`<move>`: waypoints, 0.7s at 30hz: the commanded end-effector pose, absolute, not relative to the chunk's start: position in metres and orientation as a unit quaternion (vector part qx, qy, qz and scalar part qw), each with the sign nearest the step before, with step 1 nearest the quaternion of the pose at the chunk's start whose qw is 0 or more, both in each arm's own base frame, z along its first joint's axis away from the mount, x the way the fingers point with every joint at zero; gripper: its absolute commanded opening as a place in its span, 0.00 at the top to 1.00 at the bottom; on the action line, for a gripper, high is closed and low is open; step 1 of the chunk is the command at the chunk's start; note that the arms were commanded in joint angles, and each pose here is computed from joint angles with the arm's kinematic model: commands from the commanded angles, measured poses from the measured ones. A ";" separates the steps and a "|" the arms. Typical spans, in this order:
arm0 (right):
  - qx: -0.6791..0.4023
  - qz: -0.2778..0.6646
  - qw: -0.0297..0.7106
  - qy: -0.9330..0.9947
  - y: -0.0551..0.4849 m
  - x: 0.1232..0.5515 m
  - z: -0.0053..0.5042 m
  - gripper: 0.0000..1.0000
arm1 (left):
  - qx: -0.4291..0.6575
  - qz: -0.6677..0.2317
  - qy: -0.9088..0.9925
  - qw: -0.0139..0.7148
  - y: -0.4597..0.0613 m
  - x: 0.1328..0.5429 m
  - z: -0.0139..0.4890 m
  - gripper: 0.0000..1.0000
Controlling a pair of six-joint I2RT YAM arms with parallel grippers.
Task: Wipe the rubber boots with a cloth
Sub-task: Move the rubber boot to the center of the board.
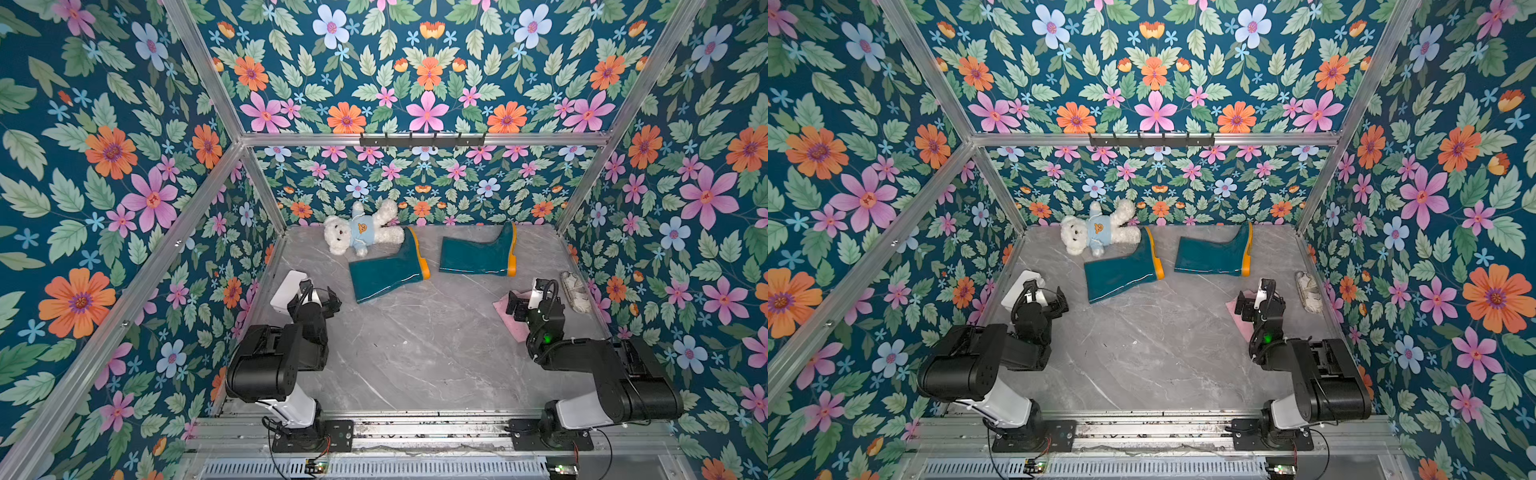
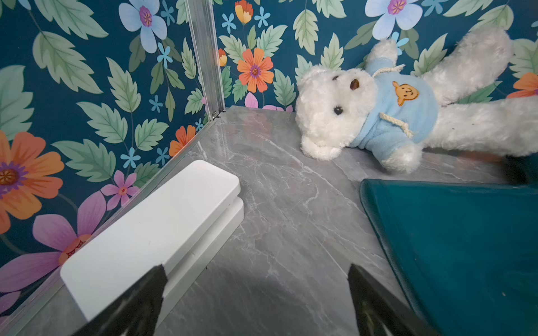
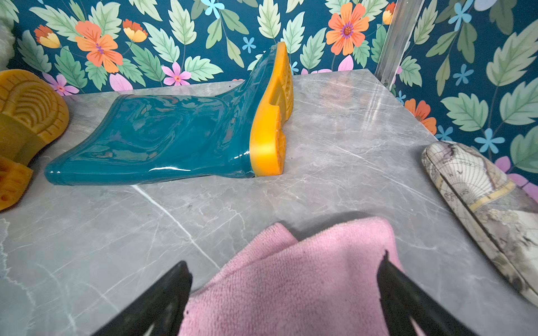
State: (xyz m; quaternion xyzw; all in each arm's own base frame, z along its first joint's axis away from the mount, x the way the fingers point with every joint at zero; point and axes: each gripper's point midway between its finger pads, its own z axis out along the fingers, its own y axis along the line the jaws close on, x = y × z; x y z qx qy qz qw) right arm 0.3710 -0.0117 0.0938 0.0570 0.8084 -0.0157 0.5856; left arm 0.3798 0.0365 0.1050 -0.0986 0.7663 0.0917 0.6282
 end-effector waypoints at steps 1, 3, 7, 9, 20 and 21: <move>0.052 -0.019 0.597 0.800 -0.012 0.372 0.101 0.01 | -0.097 0.095 0.757 0.639 0.037 0.381 0.113 0.01; 0.052 -0.019 0.598 0.800 -0.012 0.373 0.101 0.01 | -0.097 0.095 0.757 0.639 0.037 0.381 0.113 0.01; 0.051 -0.020 0.597 0.800 -0.012 0.373 0.101 0.01 | -0.096 0.096 0.757 0.640 0.036 0.382 0.113 0.01; 0.051 -0.018 0.595 0.802 -0.011 0.374 0.101 0.01 | -0.095 0.097 0.757 0.639 0.036 0.382 0.113 0.01; 0.053 -0.017 0.593 0.803 -0.012 0.374 0.101 0.01 | -0.096 0.095 0.757 0.640 0.036 0.382 0.113 0.01; 0.053 -0.016 0.592 0.804 -0.012 0.375 0.100 0.01 | -0.095 0.095 0.758 0.639 0.036 0.382 0.112 0.01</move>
